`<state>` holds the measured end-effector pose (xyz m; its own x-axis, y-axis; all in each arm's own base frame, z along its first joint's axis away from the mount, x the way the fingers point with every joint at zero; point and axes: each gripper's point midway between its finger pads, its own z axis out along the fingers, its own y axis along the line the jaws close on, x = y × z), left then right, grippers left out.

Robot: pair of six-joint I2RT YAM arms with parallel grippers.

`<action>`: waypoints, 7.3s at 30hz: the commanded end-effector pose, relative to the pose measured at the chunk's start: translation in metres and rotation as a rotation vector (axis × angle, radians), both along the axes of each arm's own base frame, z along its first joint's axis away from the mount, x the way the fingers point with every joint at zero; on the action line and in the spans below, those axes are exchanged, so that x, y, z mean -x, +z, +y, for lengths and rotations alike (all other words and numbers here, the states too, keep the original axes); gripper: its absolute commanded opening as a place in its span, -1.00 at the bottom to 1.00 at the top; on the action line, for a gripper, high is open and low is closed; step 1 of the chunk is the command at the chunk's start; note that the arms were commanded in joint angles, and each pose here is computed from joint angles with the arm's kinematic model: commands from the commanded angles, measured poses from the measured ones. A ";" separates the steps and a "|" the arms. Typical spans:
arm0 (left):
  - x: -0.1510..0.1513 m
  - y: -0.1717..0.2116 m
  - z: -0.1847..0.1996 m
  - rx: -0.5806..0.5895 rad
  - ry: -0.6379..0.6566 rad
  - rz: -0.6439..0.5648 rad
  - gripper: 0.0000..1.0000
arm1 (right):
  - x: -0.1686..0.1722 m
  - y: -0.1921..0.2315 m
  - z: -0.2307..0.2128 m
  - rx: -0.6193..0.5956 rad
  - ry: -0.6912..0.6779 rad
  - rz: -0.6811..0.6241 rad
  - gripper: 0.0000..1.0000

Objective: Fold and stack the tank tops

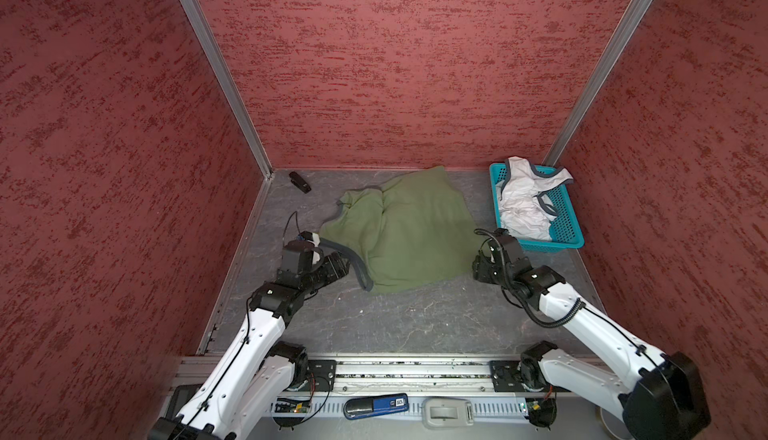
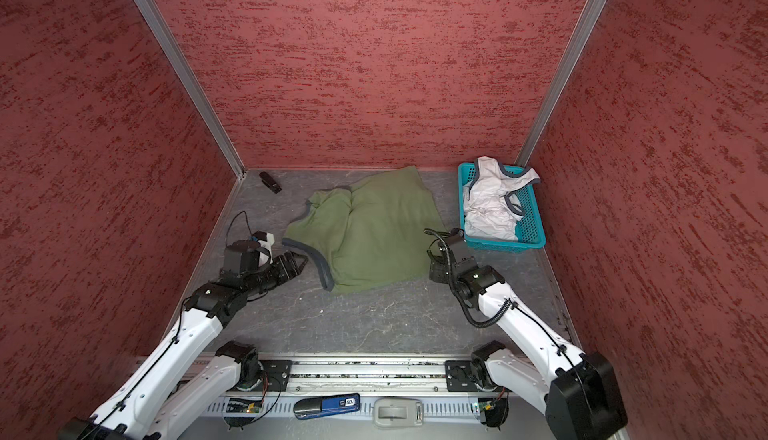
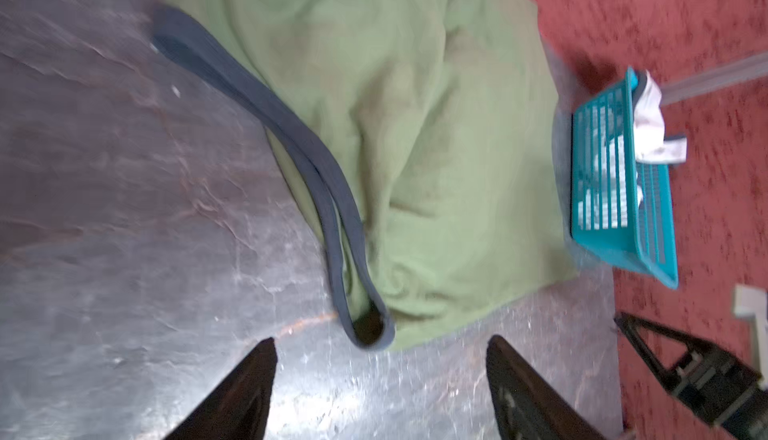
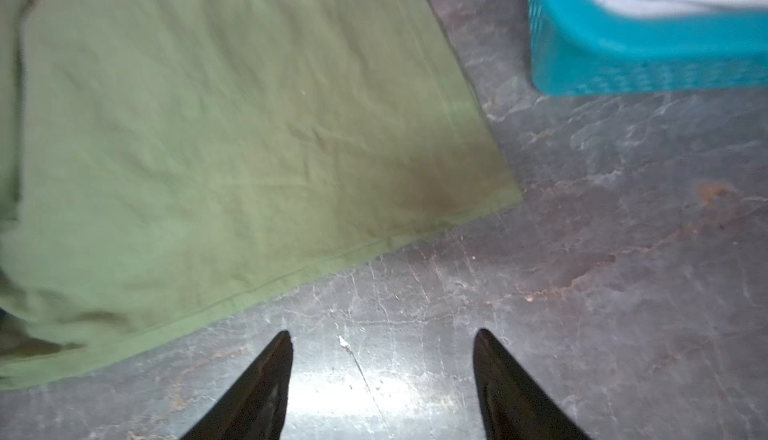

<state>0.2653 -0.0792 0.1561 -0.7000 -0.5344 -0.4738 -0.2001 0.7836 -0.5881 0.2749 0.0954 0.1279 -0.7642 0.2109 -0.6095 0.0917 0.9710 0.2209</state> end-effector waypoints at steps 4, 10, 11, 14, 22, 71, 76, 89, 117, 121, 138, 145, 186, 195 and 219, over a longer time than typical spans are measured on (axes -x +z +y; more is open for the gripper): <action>-0.057 -0.003 0.061 -0.163 0.252 0.091 0.60 | -0.036 0.059 0.018 -0.121 -0.031 -0.175 0.43; -0.110 -0.037 0.083 -0.236 0.291 0.211 0.46 | -0.038 0.052 0.033 -0.196 0.001 -0.170 0.44; -0.118 -0.042 0.085 -0.252 0.291 0.231 0.45 | -0.038 0.047 0.034 -0.196 0.004 -0.160 0.45; -0.137 -0.062 0.089 -0.279 0.281 0.294 0.35 | -0.035 0.036 0.036 -0.198 0.012 -0.133 0.45; -0.151 -0.100 0.088 -0.276 0.254 0.392 0.10 | -0.030 0.014 0.036 -0.185 0.014 -0.088 0.47; 0.024 -0.052 0.141 -0.088 0.644 0.132 -1.00 | -0.064 -0.086 0.007 0.138 -0.110 0.208 0.41; 0.036 -0.047 0.148 -0.098 0.695 0.103 -1.00 | -0.032 -0.111 -0.005 0.152 -0.139 0.292 0.30; 0.041 -0.076 0.140 0.010 0.675 0.222 -0.16 | -0.024 -0.077 0.001 0.025 -0.135 0.188 0.23; 0.096 -0.105 -0.091 -0.174 -0.222 0.472 0.05 | -0.022 -0.037 -0.018 0.007 -0.158 0.120 0.41; 0.087 -0.111 -0.099 -0.182 -0.243 0.447 -0.02 | -0.019 -0.039 -0.020 0.012 -0.158 0.118 0.41; 0.068 -0.109 -0.073 -0.236 -0.140 0.359 -0.97 | -0.017 -0.048 -0.026 0.037 -0.184 0.129 0.40; 0.064 -0.095 -0.019 -0.167 0.013 0.296 -1.00 | -0.018 -0.054 -0.017 0.001 -0.161 0.154 0.36; 0.063 -0.101 -0.012 -0.151 0.008 0.309 -1.00 | 0.030 -0.090 0.018 -0.038 -0.033 0.293 -0.86; 0.032 -0.013 0.001 -0.131 0.026 0.068 -1.00 | 0.003 0.028 0.017 -0.087 -0.020 -0.004 -1.00; -0.008 0.335 -0.015 -0.106 -0.109 -0.635 -1.00 | 0.002 0.388 -0.033 -0.035 -0.084 -0.839 -1.00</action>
